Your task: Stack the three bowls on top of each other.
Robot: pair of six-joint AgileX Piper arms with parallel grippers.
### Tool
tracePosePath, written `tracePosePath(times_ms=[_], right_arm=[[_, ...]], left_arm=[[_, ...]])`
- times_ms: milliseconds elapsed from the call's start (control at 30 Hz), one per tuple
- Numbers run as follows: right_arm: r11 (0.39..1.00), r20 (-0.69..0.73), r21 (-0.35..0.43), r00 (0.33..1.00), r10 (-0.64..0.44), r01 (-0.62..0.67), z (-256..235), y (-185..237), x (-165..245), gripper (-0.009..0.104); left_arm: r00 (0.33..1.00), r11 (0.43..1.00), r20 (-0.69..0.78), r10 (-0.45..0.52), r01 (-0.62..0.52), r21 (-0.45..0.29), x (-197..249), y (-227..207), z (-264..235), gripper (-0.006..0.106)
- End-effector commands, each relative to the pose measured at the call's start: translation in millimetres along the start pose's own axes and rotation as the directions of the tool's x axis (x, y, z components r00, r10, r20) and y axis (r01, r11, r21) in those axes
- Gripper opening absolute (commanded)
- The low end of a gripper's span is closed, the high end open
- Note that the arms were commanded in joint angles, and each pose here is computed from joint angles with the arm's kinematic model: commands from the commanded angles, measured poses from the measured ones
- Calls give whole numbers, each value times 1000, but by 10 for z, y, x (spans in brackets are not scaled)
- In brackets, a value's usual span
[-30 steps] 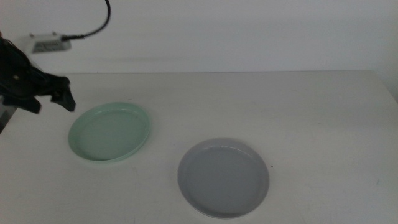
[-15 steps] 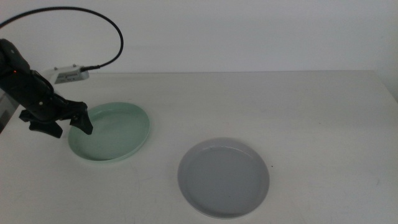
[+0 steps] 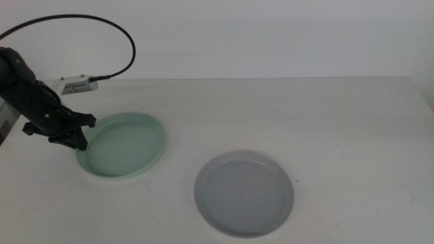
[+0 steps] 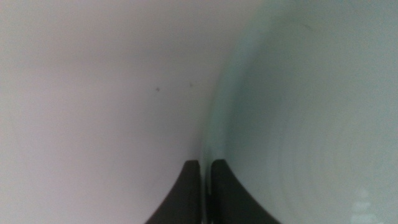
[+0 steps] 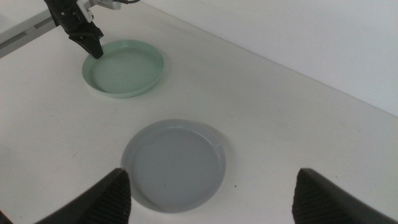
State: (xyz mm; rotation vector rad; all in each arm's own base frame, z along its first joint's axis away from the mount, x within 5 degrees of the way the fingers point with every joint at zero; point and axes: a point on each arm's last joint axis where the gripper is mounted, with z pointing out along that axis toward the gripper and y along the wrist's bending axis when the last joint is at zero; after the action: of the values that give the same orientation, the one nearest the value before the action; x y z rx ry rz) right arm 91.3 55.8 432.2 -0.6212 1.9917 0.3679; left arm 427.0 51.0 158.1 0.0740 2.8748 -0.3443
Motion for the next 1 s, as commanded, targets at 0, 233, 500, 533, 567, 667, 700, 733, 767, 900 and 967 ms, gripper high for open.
tracePosePath(times_ms=[0,233,500,533,567,667,700,733,767,900,967], right_arm=[[1000,93,19,996,-9,7,-55,-11,-114,66],[1000,93,19,996,-9,7,-55,-11,-114,66],[1000,93,19,996,-9,7,-55,-11,-114,66],[1000,93,19,996,-9,7,-55,-11,-114,66],[1000,93,19,996,-9,7,-55,-11,-114,66],[1000,93,19,996,-9,7,-55,-11,-114,66],[1000,93,19,996,-9,7,-55,-11,-114,66],[1000,93,19,996,-9,7,-55,-11,-114,66],[1000,93,19,996,-9,7,-55,-11,-114,66],[1000,93,19,996,-9,7,-55,-11,-114,66],[1000,93,19,996,-9,7,-55,-11,-114,66]], left_arm=[[996,1000,91,4,-3,-13,-94,-70,-348,0],[989,999,145,27,-32,29,8,-308,-874,0],[967,994,250,43,-66,84,442,-824,-1422,0],[965,993,257,42,-69,95,484,-906,-1464,0],[964,991,261,44,-74,108,519,-999,-1493,0],[966,985,254,54,-93,145,569,-1271,-1502,0],[967,982,247,66,-107,157,577,-1372,-1481,0],[967,979,242,74,-117,168,585,-1476,-1456,0],[969,976,234,85,-128,177,592,-1579,-1418,0],[968,963,217,130,-176,206,625,-1936,-1270,0],[966,955,205,156,-201,221,648,-2108,-1175,0]])
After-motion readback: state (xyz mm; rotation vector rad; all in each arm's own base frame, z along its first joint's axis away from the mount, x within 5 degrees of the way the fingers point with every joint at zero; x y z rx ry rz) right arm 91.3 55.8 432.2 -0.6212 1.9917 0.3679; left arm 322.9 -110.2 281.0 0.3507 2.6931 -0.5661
